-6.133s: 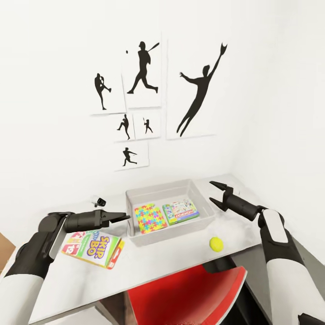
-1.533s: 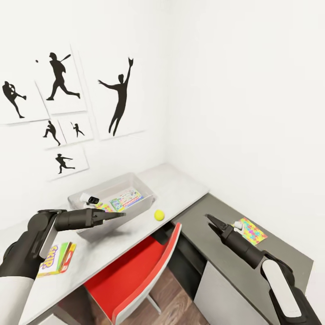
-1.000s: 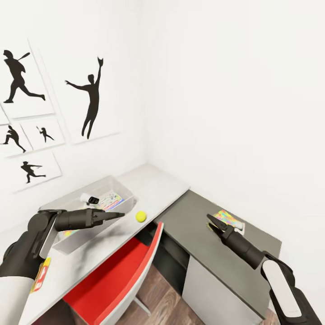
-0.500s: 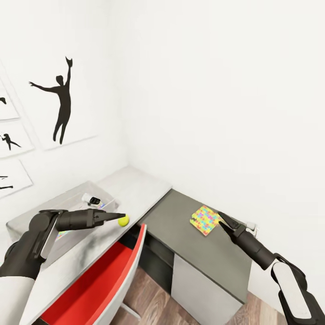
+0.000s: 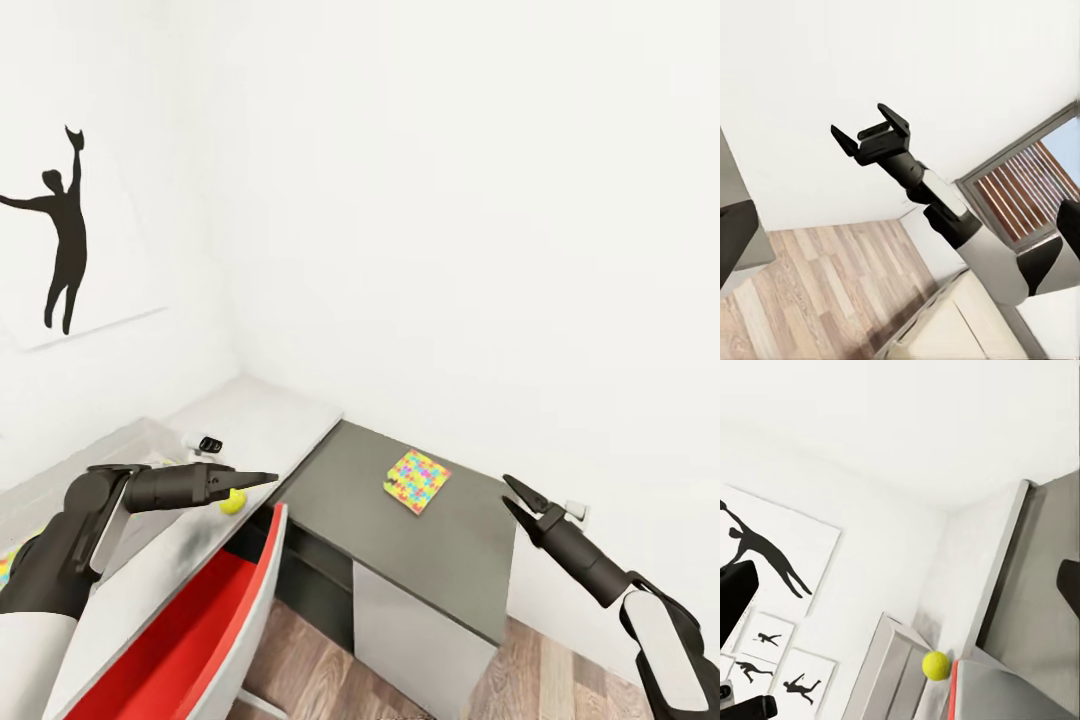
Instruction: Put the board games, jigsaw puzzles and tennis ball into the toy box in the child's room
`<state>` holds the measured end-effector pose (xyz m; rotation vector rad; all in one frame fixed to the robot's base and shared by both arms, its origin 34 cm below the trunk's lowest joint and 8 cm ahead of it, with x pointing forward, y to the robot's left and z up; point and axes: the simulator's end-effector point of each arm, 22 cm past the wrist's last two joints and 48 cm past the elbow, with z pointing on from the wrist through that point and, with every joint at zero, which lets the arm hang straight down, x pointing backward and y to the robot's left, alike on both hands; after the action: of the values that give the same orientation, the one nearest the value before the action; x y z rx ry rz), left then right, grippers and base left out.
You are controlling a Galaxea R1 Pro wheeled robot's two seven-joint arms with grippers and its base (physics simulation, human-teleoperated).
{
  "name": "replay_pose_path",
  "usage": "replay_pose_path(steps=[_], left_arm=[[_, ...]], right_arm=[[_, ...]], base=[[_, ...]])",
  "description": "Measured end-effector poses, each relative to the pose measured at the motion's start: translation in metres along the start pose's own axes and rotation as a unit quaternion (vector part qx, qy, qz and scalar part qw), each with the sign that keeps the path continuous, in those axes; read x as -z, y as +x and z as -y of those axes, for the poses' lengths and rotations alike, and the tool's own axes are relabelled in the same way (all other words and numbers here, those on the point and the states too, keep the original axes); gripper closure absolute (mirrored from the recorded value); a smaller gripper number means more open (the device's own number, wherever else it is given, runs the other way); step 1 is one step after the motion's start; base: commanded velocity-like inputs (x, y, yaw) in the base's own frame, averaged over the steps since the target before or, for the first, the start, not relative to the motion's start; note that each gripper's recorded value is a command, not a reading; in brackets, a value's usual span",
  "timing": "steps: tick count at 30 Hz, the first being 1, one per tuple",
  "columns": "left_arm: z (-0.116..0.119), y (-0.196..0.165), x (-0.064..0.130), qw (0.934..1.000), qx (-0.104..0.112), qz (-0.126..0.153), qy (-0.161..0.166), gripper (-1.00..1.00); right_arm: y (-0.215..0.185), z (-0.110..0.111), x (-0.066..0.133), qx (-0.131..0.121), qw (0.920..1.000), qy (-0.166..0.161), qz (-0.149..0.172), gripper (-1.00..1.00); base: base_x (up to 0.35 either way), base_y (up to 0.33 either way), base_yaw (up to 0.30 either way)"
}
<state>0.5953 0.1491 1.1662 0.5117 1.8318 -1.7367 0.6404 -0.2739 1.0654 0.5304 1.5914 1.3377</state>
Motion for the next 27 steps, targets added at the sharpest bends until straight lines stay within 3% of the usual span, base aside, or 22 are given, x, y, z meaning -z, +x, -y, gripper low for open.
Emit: replay_pose_path(steps=[8,27], left_arm=[[0.004,-0.001,0.0,1.0,-0.005,0.0,0.002,-1.0],[0.01,-0.003,-0.002,0.9999,-0.012,-0.001,0.003,-1.0]], right_arm=[[-0.016,-0.001,0.011,-0.003,0.9997,-0.011,0.022,-1.0],[-0.021,-0.001,0.015,-0.006,0.9995,-0.011,0.03,-1.0]], base=[[-0.177,0.0,-0.278],[-0.009,0.0,-0.278]])
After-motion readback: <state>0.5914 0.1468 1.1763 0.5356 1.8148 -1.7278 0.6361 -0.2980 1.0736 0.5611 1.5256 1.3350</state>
